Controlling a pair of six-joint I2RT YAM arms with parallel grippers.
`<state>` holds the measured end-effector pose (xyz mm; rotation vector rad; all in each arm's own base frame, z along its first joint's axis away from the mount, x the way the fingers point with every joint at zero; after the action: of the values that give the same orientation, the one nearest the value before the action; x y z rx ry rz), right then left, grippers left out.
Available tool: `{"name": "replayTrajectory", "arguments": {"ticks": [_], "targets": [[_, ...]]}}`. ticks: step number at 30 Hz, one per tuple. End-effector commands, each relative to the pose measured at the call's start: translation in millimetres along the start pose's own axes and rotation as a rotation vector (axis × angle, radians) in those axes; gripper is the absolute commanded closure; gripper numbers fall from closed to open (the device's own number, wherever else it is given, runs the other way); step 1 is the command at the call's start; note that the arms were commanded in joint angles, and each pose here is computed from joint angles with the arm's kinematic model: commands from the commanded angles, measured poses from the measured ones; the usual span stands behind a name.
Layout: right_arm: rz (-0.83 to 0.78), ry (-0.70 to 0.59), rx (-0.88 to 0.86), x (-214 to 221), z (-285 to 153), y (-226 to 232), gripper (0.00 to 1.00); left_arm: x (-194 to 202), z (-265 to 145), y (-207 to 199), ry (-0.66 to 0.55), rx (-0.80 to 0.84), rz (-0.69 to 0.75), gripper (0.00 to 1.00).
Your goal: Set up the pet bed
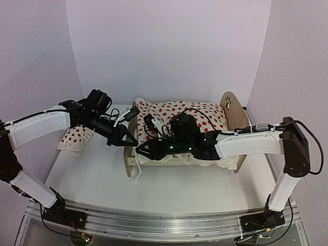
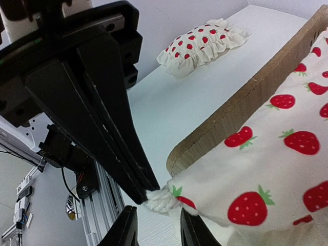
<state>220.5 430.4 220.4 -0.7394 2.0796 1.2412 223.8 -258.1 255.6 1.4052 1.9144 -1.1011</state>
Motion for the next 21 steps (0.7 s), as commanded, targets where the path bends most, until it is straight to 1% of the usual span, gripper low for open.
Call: {"name": "replayTrajectory", "arguments": {"ticks": [1, 5, 8, 9, 12, 13, 18, 21], "targets": [[0.013, -0.04, -0.101, -8, 13, 10, 0.72, -27, -7, -3, -0.074, 0.012, 0.032, 1.0], [0.033, -0.036, -0.087, -2, 18, 8, 0.73, -28, -8, -4, -0.08, 0.012, 0.033, 1.0], [0.044, -0.074, -0.087, -4, 18, 7, 0.78, -26, -7, -6, -0.078, 0.028, 0.033, 1.0], [0.042, -0.084, -0.095, -5, 19, 8, 0.82, -25, -7, -6, -0.074, 0.027, 0.032, 1.0], [0.035, -0.096, -0.115, -7, 20, 10, 0.96, -24, -8, -5, -0.067, 0.01, 0.034, 1.0], [0.034, -0.093, -0.119, -6, 20, 10, 0.99, -25, -8, -3, -0.066, -0.002, 0.034, 1.0], [0.053, -0.079, -0.109, 3, 11, 8, 1.0, -30, -12, 9, -0.07, -0.087, 0.034, 1.0], [0.047, -0.077, -0.112, 6, 4, 11, 1.0, -31, -14, 13, -0.075, -0.096, 0.035, 1.0]]}}
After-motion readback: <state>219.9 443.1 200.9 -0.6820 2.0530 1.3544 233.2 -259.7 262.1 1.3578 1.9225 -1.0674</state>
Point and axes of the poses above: each gripper's point midway between its finger pads, its own z axis out along the fingers, its own y axis along the line the jaws close on, x = y × z, the point moved 6 cm from there along -z, back along the fingers, and after that the axes turned 6 degrees about z, right-handed, at the moved point
